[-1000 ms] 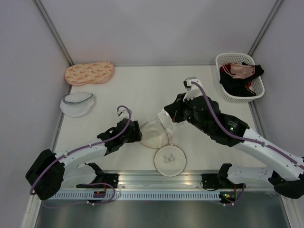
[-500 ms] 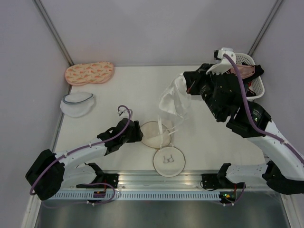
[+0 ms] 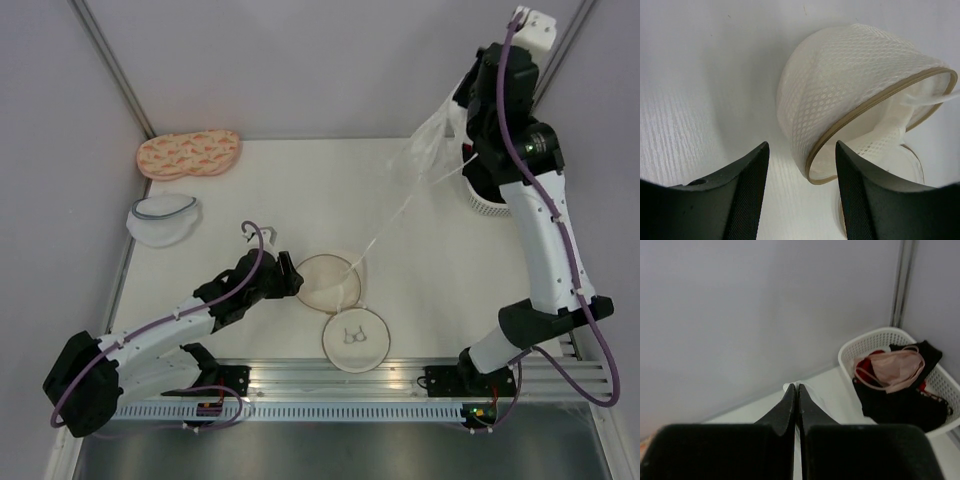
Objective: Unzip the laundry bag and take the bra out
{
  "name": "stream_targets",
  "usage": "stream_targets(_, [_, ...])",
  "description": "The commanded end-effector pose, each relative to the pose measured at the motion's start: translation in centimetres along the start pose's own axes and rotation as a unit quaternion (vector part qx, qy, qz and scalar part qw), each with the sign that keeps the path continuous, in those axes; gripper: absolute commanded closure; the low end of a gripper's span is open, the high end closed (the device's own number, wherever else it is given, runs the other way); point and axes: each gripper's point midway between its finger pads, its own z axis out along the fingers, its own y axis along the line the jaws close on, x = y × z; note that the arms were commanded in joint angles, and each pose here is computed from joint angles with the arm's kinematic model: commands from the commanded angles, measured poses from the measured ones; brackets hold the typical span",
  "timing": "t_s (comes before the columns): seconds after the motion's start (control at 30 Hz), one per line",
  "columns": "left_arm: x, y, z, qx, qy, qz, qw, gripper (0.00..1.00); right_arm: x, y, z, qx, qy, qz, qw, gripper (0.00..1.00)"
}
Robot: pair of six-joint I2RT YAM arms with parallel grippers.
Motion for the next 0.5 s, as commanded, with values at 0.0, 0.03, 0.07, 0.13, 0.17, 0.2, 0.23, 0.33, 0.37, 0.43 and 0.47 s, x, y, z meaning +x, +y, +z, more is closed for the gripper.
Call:
stream_targets(0.0, [-0.1, -0.9, -0.4, 0.021, 0.000, -0.013, 1.000, 0.40, -6.5, -1.4, 0.8, -0.013, -0.061, 0.019, 0.998, 1.00])
stream_targets(0.03, [0.0, -0.9, -0.4, 0.022, 0.002, -0.014, 1.000, 0.40, -7.1, -2.0, 1.4, -0.004, -0.068, 0.019, 0.997, 1.00])
stream_targets(0.07, [-0.1, -1.0, -0.5, 0.024, 0.001, -0.016, 1.000, 0.40, -7.5, -2.3, 2.5, 0.002, -0.079, 0.026, 0.997, 1.00])
stream_targets(0.13, [0.0, -1.0, -0.7, 0.026, 0.002, -0.017, 1.000, 0.40, -8.8, -4.8, 4.6, 0.022, -0.103, 0.042, 0.994, 0.99])
stream_targets(0.17, [0.1, -0.9, -0.7, 0.025, 0.004, -0.017, 1.000, 0.40, -9.0, -4.6, 5.0, 0.019, -0.111, 0.046, 0.993, 0.99])
stream_targets(0.2, [0.2, -0.9, -0.8, 0.025, 0.005, -0.017, 1.000, 0.40, -9.6, -5.9, 5.8, 0.026, -0.122, 0.054, 0.991, 1.00])
stream_targets(0.23, [0.3, -0.8, -0.8, 0.024, 0.007, -0.016, 1.000, 0.39, -9.9, -6.3, 7.2, 0.027, -0.133, 0.061, 0.989, 1.00])
stream_targets(0.33, [0.3, -0.9, -1.0, 0.026, 0.010, -0.017, 0.999, 0.39, -11.3, -9.1, 10.1, 0.043, -0.169, 0.090, 0.981, 1.00])
stream_targets(0.37, [0.5, -0.8, -1.0, 0.027, 0.012, -0.019, 0.999, 0.39, -12.0, -10.6, 10.8, 0.053, -0.182, 0.100, 0.977, 1.00])
stream_targets(0.43, [0.7, -0.8, -1.1, 0.029, 0.015, -0.021, 0.999, 0.39, -12.8, -11.5, 12.5, 0.052, -0.207, 0.112, 0.971, 1.00])
stream_targets(0.47, [1.0, -0.7, -1.1, 0.028, 0.018, -0.022, 0.999, 0.39, -13.4, -12.6, 13.0, 0.058, -0.218, 0.117, 0.967, 0.99])
